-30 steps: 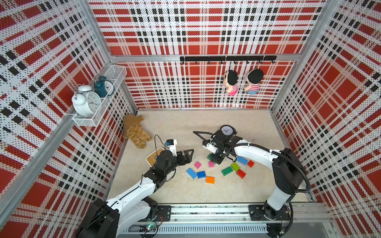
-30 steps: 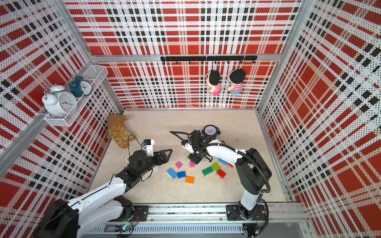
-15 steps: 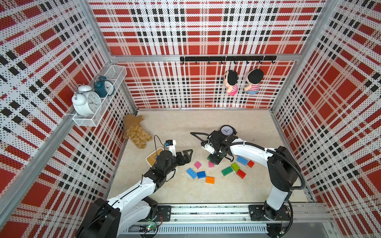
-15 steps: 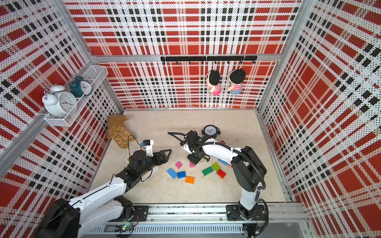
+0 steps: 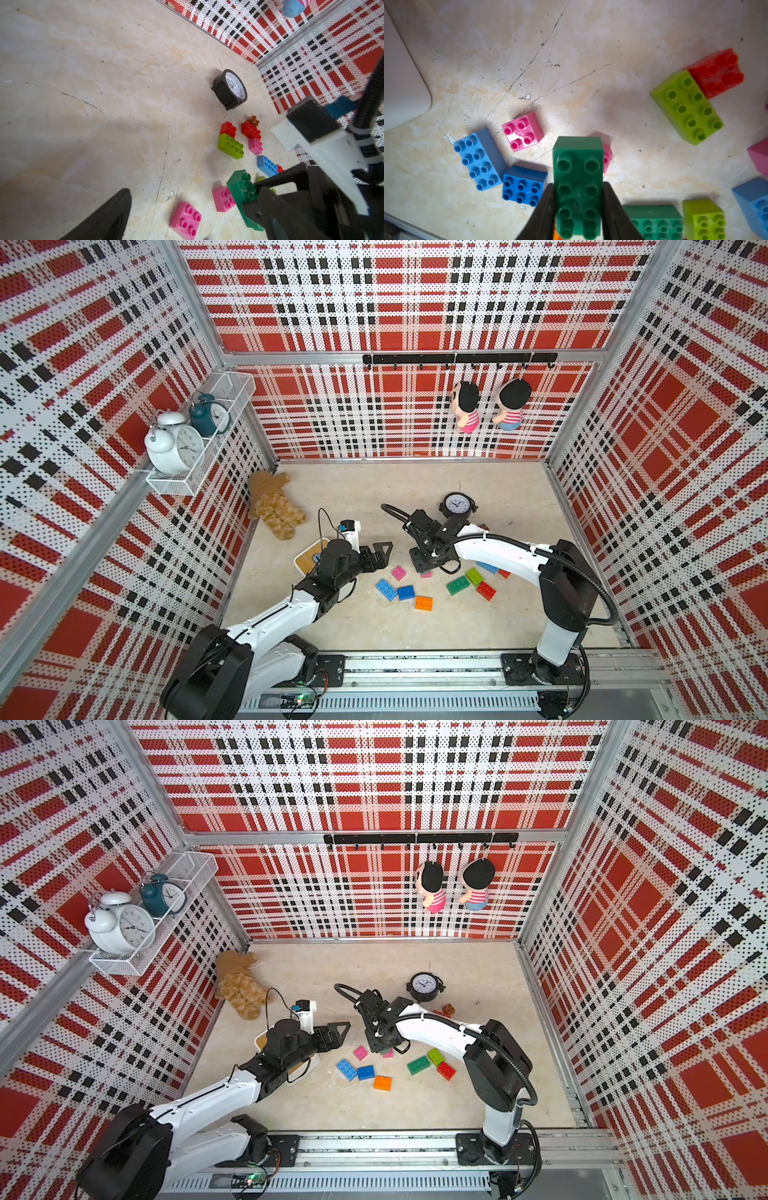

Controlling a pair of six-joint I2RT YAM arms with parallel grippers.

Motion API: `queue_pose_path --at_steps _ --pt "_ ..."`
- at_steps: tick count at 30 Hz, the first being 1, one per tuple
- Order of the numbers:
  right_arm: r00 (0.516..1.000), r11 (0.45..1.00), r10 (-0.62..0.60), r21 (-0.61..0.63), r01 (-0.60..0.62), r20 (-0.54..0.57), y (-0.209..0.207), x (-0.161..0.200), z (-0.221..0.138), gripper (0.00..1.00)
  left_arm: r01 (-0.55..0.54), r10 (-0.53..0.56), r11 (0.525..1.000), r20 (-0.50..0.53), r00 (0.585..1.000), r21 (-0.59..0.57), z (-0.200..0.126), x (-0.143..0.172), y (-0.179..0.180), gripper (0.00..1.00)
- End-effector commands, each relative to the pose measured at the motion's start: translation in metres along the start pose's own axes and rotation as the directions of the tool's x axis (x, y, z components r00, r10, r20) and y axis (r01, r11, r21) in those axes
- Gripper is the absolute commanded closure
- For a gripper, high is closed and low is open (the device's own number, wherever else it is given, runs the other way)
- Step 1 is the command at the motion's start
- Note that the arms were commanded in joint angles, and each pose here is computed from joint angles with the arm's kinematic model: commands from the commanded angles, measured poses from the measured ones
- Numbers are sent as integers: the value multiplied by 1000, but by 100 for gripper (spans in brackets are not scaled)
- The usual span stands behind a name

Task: Assemble a heart with building blocks
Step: Assemble the building block at the center of the board.

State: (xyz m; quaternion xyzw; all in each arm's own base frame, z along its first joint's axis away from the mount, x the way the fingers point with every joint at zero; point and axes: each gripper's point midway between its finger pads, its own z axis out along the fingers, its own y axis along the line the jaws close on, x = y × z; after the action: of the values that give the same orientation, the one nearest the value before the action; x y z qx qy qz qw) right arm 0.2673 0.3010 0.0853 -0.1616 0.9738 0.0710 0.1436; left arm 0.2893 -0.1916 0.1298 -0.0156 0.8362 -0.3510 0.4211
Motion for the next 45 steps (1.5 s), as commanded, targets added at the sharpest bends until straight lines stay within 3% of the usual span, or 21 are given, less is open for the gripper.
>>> queue_pose_path --at_steps 1,6,32,37,45 --pt "988 987 156 34 -156 11 -5 -1 5 88 -46 48 995 -15 999 84 -1 13 -21 2" --pt "978 978 207 36 -207 2 -7 6 9 88 -21 25 995 -40 999 93 -1 30 -18 2" --pt "956 959 277 83 -270 -100 -23 35 44 91 -50 53 996 -35 998 80 7 21 -17 2" --pt "960 974 215 106 -198 -178 -29 53 48 93 -53 55 996 -29 998 77 7 18 -17 2" --pt "970 992 17 128 14 -242 -52 61 55 100 -50 51 997 -6 999 65 2 13 -13 2"
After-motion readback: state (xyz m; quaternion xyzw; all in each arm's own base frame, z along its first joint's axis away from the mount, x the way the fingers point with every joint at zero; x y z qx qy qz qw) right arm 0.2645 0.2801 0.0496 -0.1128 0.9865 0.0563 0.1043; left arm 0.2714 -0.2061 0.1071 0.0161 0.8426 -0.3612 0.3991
